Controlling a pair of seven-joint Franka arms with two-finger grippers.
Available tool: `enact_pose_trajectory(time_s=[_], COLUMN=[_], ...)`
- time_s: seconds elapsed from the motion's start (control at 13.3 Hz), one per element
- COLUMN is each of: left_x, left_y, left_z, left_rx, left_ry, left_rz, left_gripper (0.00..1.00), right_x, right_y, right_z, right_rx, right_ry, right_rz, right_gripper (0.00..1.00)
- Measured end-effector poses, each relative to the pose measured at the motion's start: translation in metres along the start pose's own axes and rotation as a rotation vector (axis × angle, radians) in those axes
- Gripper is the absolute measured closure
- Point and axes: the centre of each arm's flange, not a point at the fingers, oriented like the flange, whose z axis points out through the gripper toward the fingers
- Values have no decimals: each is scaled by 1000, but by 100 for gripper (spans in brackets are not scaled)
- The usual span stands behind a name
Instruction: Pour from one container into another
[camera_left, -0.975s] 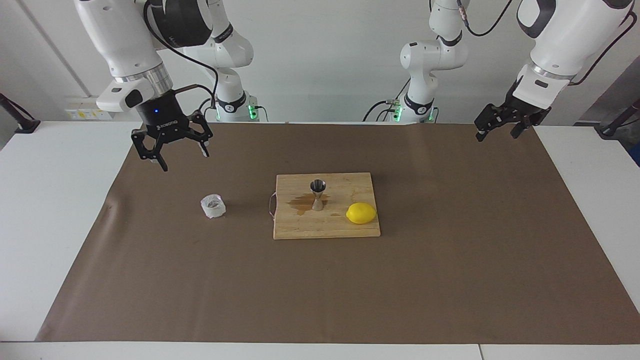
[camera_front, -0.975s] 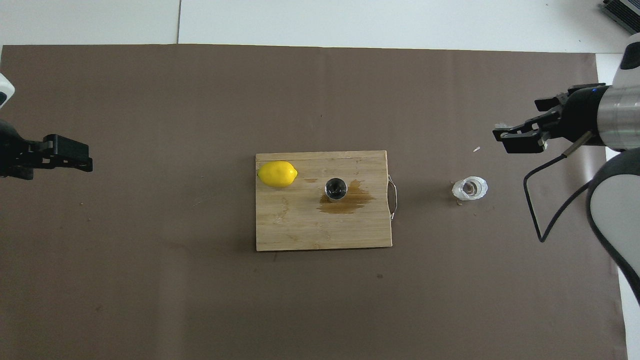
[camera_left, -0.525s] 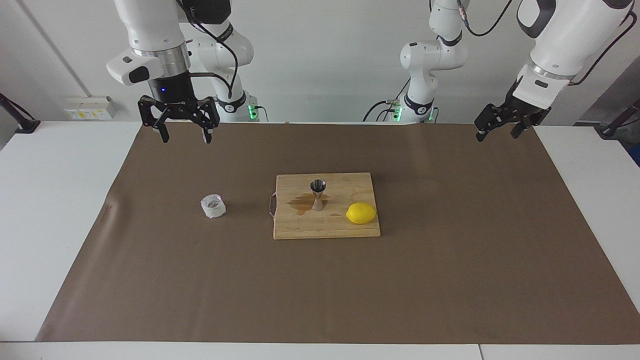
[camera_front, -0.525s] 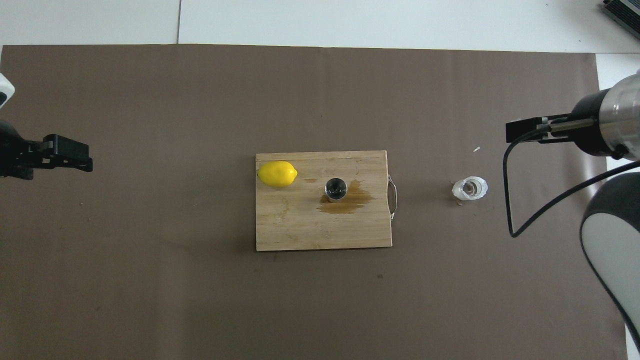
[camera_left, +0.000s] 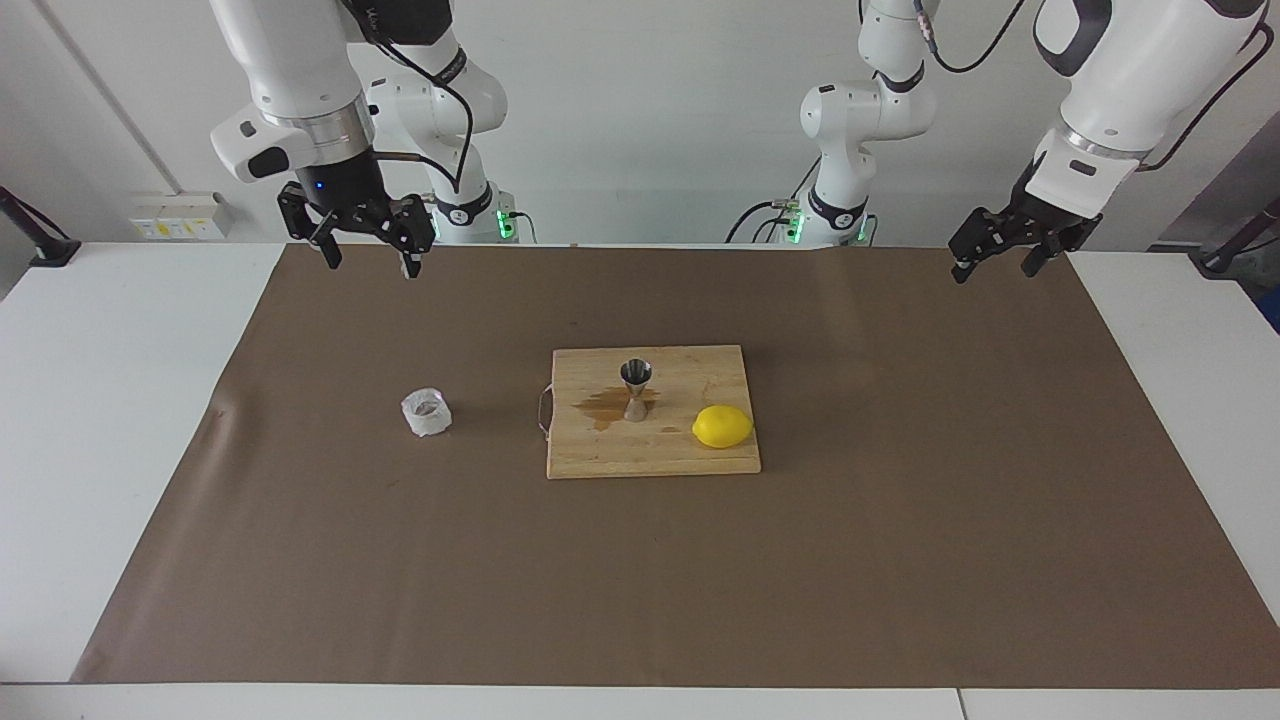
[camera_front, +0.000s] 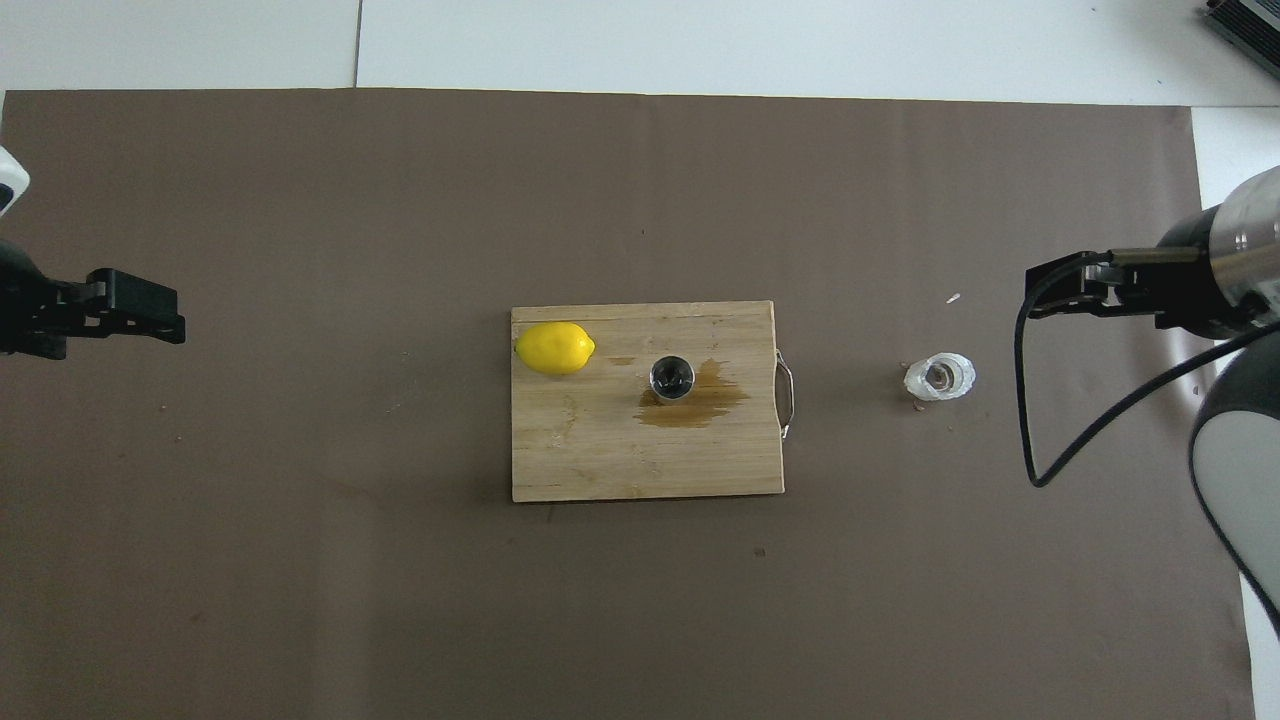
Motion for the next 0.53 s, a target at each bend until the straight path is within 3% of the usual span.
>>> enact_pose_trajectory(time_s=[0.53], left_x=[0], left_y=[0], left_z=[0], left_rx=[0], left_ry=[0], left_rz=[0], left_gripper=[0], right_x=[3], right_y=[16], right_z=[4], right_rx=[2], right_ry=[-8], right_rz=[-43], right_gripper=[0])
